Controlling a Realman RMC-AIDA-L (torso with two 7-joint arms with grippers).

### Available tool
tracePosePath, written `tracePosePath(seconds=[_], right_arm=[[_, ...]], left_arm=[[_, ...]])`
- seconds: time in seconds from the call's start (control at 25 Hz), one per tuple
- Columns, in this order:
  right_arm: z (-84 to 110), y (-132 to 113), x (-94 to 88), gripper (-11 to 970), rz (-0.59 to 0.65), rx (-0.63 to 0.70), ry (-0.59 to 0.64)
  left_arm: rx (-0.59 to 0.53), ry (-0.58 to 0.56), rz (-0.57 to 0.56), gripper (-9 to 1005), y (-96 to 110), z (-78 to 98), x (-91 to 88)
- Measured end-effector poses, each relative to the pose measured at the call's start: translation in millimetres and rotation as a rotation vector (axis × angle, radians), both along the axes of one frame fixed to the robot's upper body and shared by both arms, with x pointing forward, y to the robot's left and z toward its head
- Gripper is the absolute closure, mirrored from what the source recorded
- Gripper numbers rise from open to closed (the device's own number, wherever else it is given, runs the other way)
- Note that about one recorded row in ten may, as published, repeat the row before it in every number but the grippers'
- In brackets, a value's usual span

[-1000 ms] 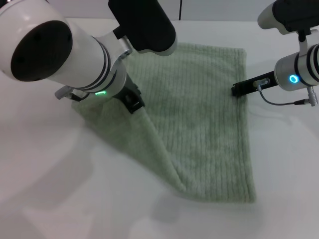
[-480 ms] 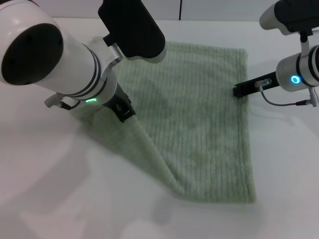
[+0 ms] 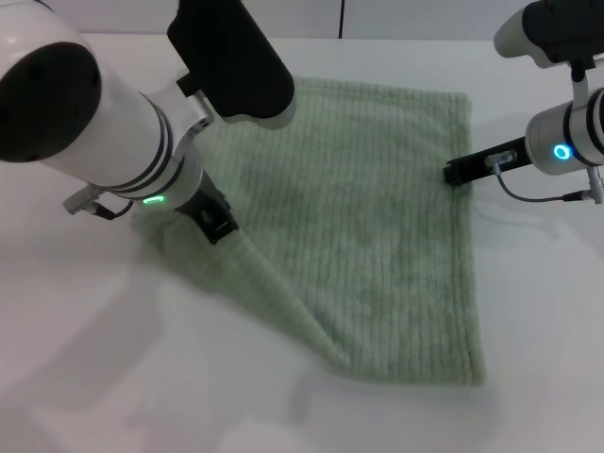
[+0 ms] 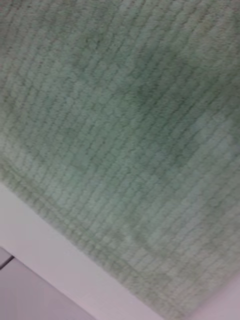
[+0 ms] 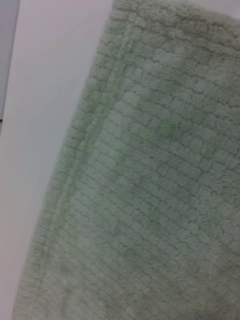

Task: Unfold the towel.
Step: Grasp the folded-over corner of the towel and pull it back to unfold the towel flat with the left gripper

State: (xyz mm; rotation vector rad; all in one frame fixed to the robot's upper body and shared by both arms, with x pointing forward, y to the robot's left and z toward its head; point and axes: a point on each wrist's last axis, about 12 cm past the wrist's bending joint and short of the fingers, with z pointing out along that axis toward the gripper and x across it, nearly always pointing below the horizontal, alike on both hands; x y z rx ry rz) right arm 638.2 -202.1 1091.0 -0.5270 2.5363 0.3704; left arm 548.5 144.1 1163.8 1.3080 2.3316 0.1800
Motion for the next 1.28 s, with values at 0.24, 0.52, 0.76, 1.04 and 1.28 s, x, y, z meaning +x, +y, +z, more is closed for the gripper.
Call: tracePosePath(seconds=[0.24,0.52,0.76,1.04,1.28], right_arm=[[-0.4,0,-0.3,959,-0.001,0.000,0.001],[-0.7,0,-0.5,959,-0.001,0.000,0.002],[-1.0,0,-0.7,959,-0.001,-0.001,0.003],[-0.8,0,-0.6,960,0.000,0.000,0.003],[-0.7,0,-0.7,960,0.000,0.000,0.003]], left_arm=[[0.019,0.035,0.024,941,8,-3.1,-4.1],[0.046,0.081,0.054,942,17,-7.4,-8.4],[0.069,0.119,0.071,942,23,-12.2,-12.0],[0.090,0.165,0.091,909,24,-18.4,-15.6],[0.127,0.193,0.073,875,24,-21.9,-22.0]])
